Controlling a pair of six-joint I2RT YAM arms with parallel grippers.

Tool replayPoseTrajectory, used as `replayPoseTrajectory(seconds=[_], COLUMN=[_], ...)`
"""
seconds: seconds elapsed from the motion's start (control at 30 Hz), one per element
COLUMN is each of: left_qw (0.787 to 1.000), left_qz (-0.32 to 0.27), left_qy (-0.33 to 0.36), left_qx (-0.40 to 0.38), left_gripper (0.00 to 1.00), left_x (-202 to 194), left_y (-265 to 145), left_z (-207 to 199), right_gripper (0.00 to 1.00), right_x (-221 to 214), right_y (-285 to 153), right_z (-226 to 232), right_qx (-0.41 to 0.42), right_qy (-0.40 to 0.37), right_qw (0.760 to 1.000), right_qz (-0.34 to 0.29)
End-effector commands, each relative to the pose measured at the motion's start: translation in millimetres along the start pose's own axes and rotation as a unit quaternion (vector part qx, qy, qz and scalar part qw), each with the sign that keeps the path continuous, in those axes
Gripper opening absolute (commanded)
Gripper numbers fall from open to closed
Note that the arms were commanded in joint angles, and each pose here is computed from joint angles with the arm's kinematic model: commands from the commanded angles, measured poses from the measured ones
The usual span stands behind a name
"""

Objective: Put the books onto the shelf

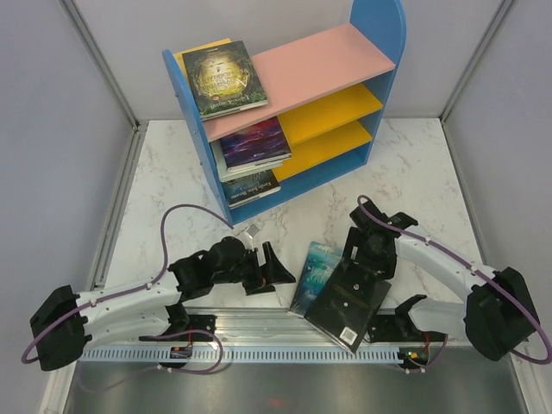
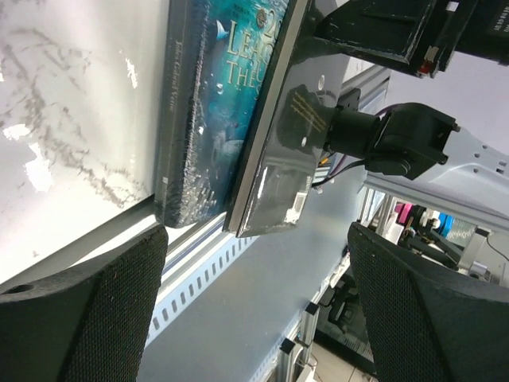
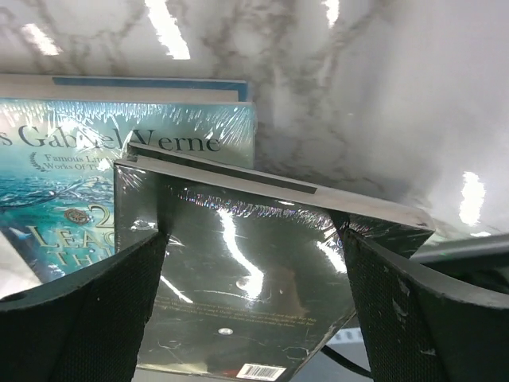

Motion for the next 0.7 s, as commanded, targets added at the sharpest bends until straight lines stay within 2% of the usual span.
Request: replayPoseTrajectory(seconds=[0.0,0.1,0.17,0.23,0.37,0.53,0.67], left_qw=[0.999,0.999,0.998,0.998,0.998,0.998,0.997], left_qz=[-0.029,-0.041,-0.043,-0.045,-0.045,-0.046,-0.046], left_qy=[-0.017,-0.025,-0.032,-0.033,-0.034,-0.032,-0.033], left_qx=[0.021,0.025,0.032,0.033,0.039,0.042,0.046], left_gripper=[0.95,0.96,0.96,0.97,0.97,0.97,0.98], left_x=[-1,-3,-7,-9,-9,-8,-10], left_y=[-12,-19,-20,-22,-22,-24,-25], left_z=[9,15,22,25,27,27,30], right_gripper=[0.97,0.95,0.95,0.95,0.95,0.96,0.98], right_x=[-20,-38,-55,-76,-89,-63,-40], right_y=[51,48,35,32,14,-1,-9], right_z=[35,63,92,111,161,163,127], right_qx=[0.112,0.169,0.21,0.219,0.261,0.239,0.183], right_qy=[0.064,0.064,0.029,0.002,-0.037,-0.05,-0.04], right_qw=[0.991,0.98,0.974,0.971,0.96,0.969,0.982], right_qz=[0.049,0.077,0.084,0.099,0.097,0.03,-0.005])
Point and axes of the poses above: each gripper's point midway between its finger pads, its own y axis out along the fingers, its own z axis along the line the jaws close on, x = y × z, the point moved 5 cm from there along -y, back along the fingers, and after that the axes turned 15 degrees about y, right-handed, at the moved point
